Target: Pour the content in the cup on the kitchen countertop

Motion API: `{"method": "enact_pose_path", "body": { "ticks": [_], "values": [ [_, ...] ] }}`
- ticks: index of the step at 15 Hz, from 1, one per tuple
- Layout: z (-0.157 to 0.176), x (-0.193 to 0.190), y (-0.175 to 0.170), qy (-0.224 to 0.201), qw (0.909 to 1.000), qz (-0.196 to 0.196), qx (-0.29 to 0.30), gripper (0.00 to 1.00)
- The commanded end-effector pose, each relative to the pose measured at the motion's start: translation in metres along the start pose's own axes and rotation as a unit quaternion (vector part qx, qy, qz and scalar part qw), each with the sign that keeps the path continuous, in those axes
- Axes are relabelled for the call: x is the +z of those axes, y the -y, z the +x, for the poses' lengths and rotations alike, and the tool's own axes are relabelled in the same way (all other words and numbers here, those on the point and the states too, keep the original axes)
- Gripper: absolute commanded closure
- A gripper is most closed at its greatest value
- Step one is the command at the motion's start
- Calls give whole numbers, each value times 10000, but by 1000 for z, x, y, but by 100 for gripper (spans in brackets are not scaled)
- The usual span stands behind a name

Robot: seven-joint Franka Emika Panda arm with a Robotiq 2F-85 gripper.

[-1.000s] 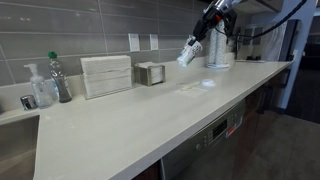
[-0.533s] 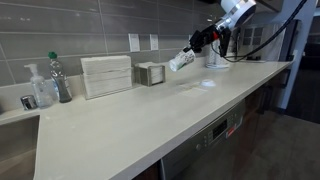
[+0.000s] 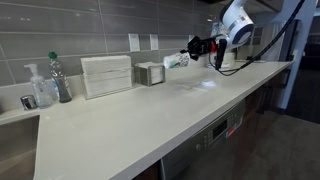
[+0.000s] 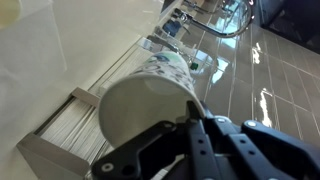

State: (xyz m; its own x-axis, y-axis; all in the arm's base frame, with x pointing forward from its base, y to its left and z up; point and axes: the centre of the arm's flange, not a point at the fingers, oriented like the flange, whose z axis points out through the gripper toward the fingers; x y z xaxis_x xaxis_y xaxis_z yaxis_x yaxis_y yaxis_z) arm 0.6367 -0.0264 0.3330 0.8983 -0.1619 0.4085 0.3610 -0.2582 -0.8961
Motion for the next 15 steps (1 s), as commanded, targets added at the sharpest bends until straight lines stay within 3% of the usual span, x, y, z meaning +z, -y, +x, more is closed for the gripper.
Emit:
{"method": "enact_pose_path", "body": {
  "ticks": [1, 7, 12, 15],
  "values": [
    [-2, -6, -20, -635, 9965, 498, 238, 99],
    [-5, 7, -33, -1198, 9853, 1102, 522, 99],
    [-7, 20, -34, -1303, 9783, 1525, 523, 99],
    [-9, 25, -36, -1270, 9775, 1590, 548, 99]
  ]
}}
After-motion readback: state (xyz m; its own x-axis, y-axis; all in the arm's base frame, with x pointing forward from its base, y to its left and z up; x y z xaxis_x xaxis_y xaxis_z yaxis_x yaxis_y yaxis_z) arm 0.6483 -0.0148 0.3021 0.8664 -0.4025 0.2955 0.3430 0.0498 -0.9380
